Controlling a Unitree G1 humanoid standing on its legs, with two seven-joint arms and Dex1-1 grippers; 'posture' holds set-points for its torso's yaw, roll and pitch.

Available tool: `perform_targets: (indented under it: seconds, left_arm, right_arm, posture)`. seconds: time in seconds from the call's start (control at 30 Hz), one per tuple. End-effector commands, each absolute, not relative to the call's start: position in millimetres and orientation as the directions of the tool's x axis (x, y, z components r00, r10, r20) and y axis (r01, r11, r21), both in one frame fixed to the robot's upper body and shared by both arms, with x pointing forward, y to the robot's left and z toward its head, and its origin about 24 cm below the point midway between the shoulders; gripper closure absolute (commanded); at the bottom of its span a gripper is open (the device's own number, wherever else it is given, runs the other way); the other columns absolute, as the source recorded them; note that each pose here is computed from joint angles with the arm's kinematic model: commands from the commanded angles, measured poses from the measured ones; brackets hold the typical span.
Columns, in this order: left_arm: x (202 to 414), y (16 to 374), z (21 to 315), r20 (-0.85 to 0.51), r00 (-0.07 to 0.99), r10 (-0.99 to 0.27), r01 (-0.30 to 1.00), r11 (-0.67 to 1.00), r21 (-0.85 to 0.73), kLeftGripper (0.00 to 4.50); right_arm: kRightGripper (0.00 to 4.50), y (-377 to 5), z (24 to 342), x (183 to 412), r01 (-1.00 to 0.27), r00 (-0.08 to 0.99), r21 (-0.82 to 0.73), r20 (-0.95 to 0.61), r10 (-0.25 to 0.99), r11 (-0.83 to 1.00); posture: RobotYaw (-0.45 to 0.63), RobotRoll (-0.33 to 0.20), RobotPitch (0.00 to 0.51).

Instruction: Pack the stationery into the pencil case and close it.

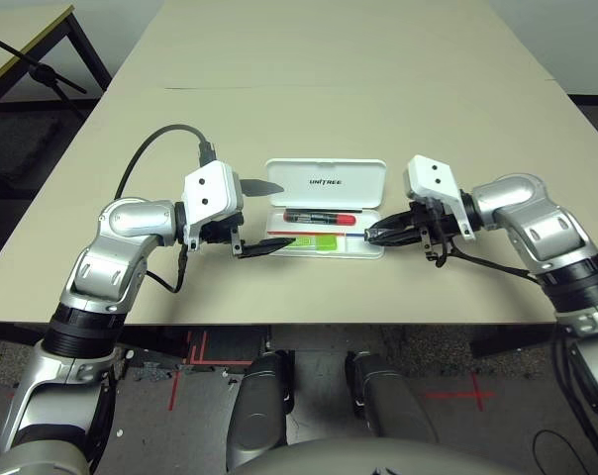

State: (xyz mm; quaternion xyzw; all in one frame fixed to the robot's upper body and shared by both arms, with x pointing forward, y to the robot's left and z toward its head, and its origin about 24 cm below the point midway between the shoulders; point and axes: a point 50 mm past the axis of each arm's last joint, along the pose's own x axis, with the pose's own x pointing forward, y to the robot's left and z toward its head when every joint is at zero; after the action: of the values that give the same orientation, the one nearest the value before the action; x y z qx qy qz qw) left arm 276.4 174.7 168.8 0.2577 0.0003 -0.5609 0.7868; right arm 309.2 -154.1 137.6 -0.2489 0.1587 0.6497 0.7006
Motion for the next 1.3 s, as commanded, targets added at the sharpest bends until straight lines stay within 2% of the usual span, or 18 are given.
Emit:
perform_targets:
  seconds: [0.03,0.27,0.43,0.57,0.63,0.73,0.83,1.0,1.1,1.3]
  left_arm:
    - [272.1,175.5,169.7,-0.290,0.374,-0.881,0.880,0.238,0.412,0.00]
    - [271.3,175.1,169.4,-0.291,0.375,-0.880,0.880,0.240,0.410,0.00]
    - [270.5,174.2,168.1,-0.296,0.369,-0.881,0.883,0.233,0.407,0.00]
    - [270.6,176.1,167.0,-0.300,0.375,-0.877,0.883,0.238,0.405,0.00]
    - [270.8,176.6,166.8,-0.299,0.380,-0.875,0.882,0.244,0.404,0.00]
    - [270.9,178.9,165.4,-0.288,0.396,-0.872,0.882,0.273,0.385,0.00]
    - [271.6,184.0,163.4,-0.273,0.427,-0.862,0.877,0.320,0.359,0.00]
    - [278.8,199.1,161.1,-0.250,0.520,-0.817,0.843,0.443,0.306,0.00]
    - [288.5,211.4,159.1,-0.243,0.607,-0.756,0.791,0.550,0.267,0.00]
    - [313.1,232.4,149.7,-0.287,0.750,-0.596,0.652,0.739,0.168,0.00]
  right_arm:
    - [4.14,-150.6,134.3,311.0,-0.989,0.090,-0.149,-0.560,0.824,0.007]
    - [4.14,-146.9,130.4,313.7,-0.986,0.104,-0.169,-0.553,0.827,0.012]
    - [2.40,-146.1,130.7,313.9,-0.980,0.135,-0.194,-0.522,0.842,0.037]
    - [0.77,-150.9,137.0,312.3,-0.981,0.139,-0.184,-0.473,0.870,0.058]
    - [0.14,-154.3,139.2,312.1,-0.981,0.146,-0.183,-0.460,0.876,0.067]
    - [0.06,-164.8,148.8,307.7,-0.975,0.166,-0.196,-0.327,0.930,0.105]
    - [0.06,-179.1,150.8,296.7,-0.974,0.188,-0.176,-0.268,0.945,0.144]
    - [0.06,-208.1,147.8,276.5,-0.964,0.260,-0.114,-0.234,0.937,0.239]
    - [0.06,-226.1,143.9,264.7,-0.946,0.325,-0.083,-0.224,0.919,0.314]
    - [0.06,-248.1,137.0,240.6,-0.932,0.354,-0.014,-0.233,0.906,0.361]
  posture:
    - [0.01,0.000,0.155]
    - [0.02,0.000,0.156]
    - [0.02,0.000,0.148]
    - [0.02,0.000,0.146]
    - [0.02,0.000,0.146]
    - [0.01,0.000,0.146]
    - [0.01,0.000,0.144]
    - [-0.01,0.000,0.142]
    - [-0.04,0.000,0.140]
    - [-0.07,0.000,0.135]
